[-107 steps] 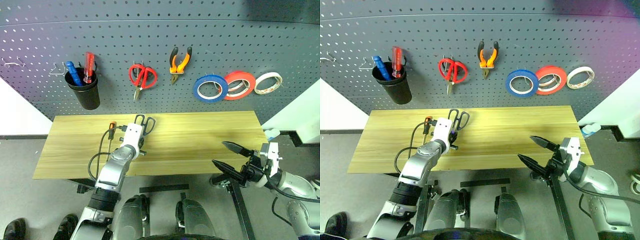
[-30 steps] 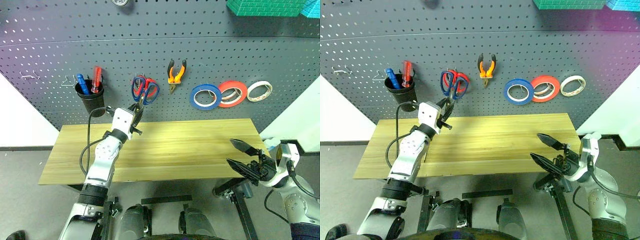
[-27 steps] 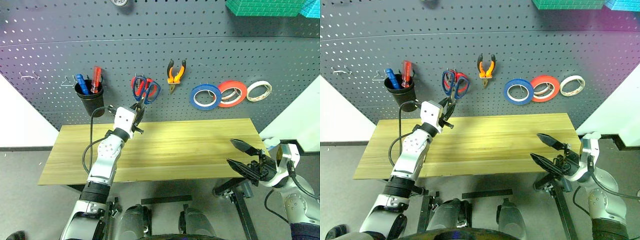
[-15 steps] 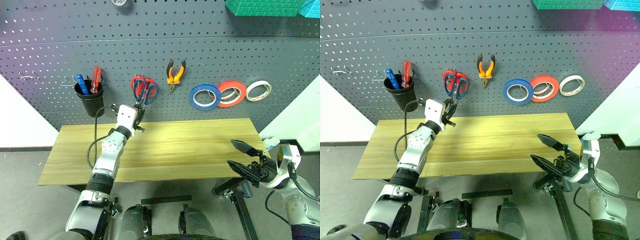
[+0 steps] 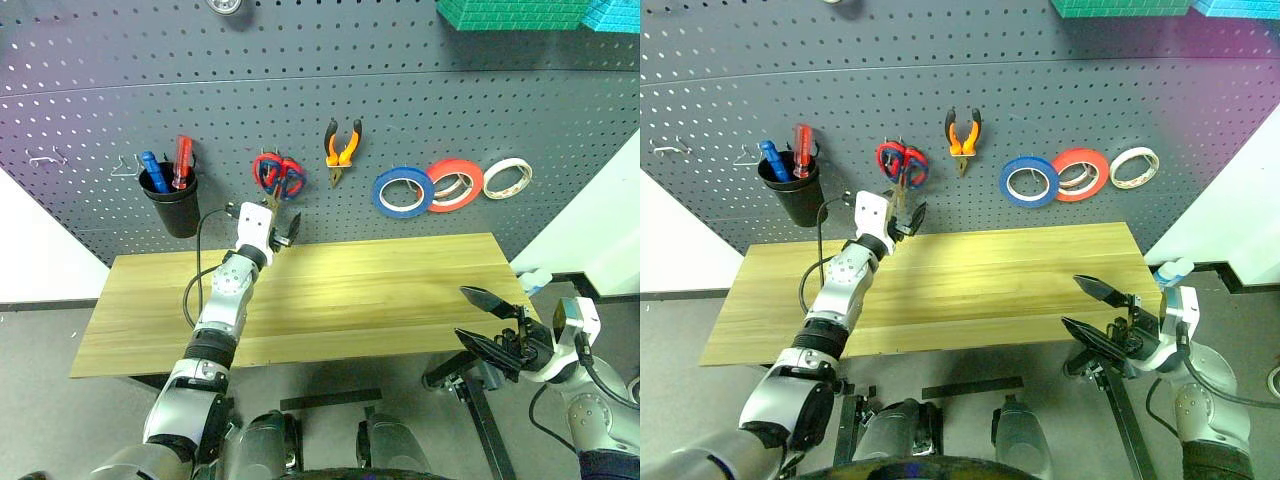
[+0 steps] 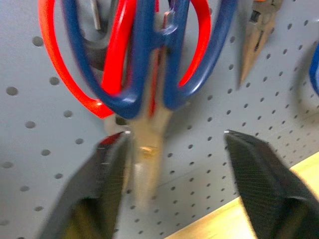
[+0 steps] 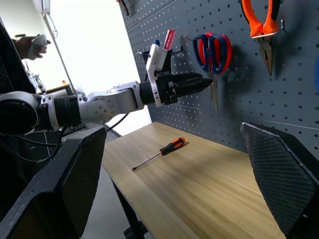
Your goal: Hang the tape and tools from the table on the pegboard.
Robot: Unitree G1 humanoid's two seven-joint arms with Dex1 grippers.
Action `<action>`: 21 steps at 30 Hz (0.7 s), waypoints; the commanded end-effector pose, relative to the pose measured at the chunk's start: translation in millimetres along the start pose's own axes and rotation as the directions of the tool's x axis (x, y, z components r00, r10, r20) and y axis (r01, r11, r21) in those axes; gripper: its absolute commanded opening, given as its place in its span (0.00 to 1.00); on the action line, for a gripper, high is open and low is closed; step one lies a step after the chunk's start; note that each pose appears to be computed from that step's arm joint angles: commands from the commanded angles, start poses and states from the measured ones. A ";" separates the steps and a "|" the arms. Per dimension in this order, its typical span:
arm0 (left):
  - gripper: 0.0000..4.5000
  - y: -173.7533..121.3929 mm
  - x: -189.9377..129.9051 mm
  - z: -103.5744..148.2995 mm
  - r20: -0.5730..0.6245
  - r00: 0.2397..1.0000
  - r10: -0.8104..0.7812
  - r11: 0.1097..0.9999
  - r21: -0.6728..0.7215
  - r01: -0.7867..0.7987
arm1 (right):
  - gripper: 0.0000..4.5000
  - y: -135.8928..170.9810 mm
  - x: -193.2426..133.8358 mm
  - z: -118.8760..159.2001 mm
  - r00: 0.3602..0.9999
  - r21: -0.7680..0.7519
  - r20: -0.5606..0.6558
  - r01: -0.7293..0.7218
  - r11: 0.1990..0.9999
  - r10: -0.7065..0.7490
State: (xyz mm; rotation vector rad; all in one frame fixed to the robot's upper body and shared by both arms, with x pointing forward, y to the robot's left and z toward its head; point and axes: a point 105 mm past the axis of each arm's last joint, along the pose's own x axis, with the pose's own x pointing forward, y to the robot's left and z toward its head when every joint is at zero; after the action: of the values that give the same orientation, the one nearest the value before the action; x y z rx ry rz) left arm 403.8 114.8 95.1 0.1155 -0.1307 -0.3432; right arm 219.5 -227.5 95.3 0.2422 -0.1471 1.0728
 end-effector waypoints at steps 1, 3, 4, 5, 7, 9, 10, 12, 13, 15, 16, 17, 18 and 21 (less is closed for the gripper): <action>0.99 0.2 -7.1 9.8 0.055 0.998 -0.011 1.000 0.012 0.010 | 1.00 0.8 3.1 8.5 1.000 -0.036 0.016 -0.013 0.999 0.014; 0.99 1.9 -21.0 2.3 0.036 0.999 -0.005 1.000 -0.001 0.005 | 1.00 1.7 8.2 10.7 1.000 -0.040 0.018 -0.025 0.999 0.026; 0.99 3.3 -28.3 -0.3 0.027 1.000 0.000 1.000 -0.004 0.000 | 1.00 2.2 10.4 12.4 0.999 -0.041 0.020 -0.031 0.999 0.032; 0.99 5.1 -36.0 -4.3 0.009 1.000 0.008 1.000 0.004 -0.008 | 1.00 1.6 10.9 12.8 0.999 -0.041 0.019 -0.036 0.999 0.036; 0.99 7.2 -48.1 -11.5 -0.026 0.999 0.018 1.000 0.011 -0.017 | 1.00 0.5 9.7 12.5 0.999 -0.039 0.017 -0.040 0.998 0.041; 0.99 7.2 -59.7 -17.4 -0.059 0.998 0.005 1.000 -0.009 -0.005 | 1.00 -0.1 7.5 9.6 0.999 -0.032 0.007 -0.047 0.998 0.047; 0.99 9.2 -66.2 -21.0 -0.081 0.997 0.005 1.000 -0.025 -0.007 | 1.00 0.3 5.9 7.6 0.998 -0.026 0.001 -0.056 0.998 0.056; 0.99 15.9 -75.6 -26.4 -0.119 0.993 0.021 0.998 -0.053 -0.028 | 1.00 0.6 3.4 5.7 0.998 -0.016 -0.003 -0.066 0.998 0.066; 0.99 21.2 -78.5 -28.1 -0.132 0.990 0.042 0.997 -0.064 -0.051 | 1.00 0.4 3.0 5.1 0.998 -0.018 -0.006 -0.067 0.998 0.067; 0.99 41.7 -84.0 -35.4 -0.180 0.976 0.125 0.988 -0.064 -0.139 | 1.00 3.5 4.5 2.5 0.996 -0.006 -0.018 -0.088 0.996 0.087; 0.99 51.5 -86.1 -37.7 -0.197 0.966 0.168 0.981 -0.065 -0.184 | 1.00 5.6 5.4 0.0 0.994 -0.009 -0.034 -0.100 0.995 0.099; 0.99 59.0 -87.8 -39.0 -0.209 0.957 0.200 0.973 -0.069 -0.219 | 1.00 7.7 6.1 -1.6 0.993 -0.015 -0.047 -0.111 0.994 0.110; 0.99 65.0 -89.4 -43.4 -0.240 0.945 0.223 0.965 -0.082 -0.248 | 1.00 8.6 7.1 -1.8 0.992 -0.010 -0.048 -0.114 0.993 0.113; 0.99 84.8 -96.3 -57.9 -0.343 0.884 0.318 0.926 -0.086 -0.367 | 1.00 11.5 6.0 -7.0 0.988 -0.017 -0.082 -0.133 0.991 0.131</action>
State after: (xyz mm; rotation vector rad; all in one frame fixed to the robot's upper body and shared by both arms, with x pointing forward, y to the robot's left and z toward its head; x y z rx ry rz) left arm 347.6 220.1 36.0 0.0160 0.1886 -0.0344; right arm 214.5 -218.0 86.0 0.2200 -0.0888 1.1729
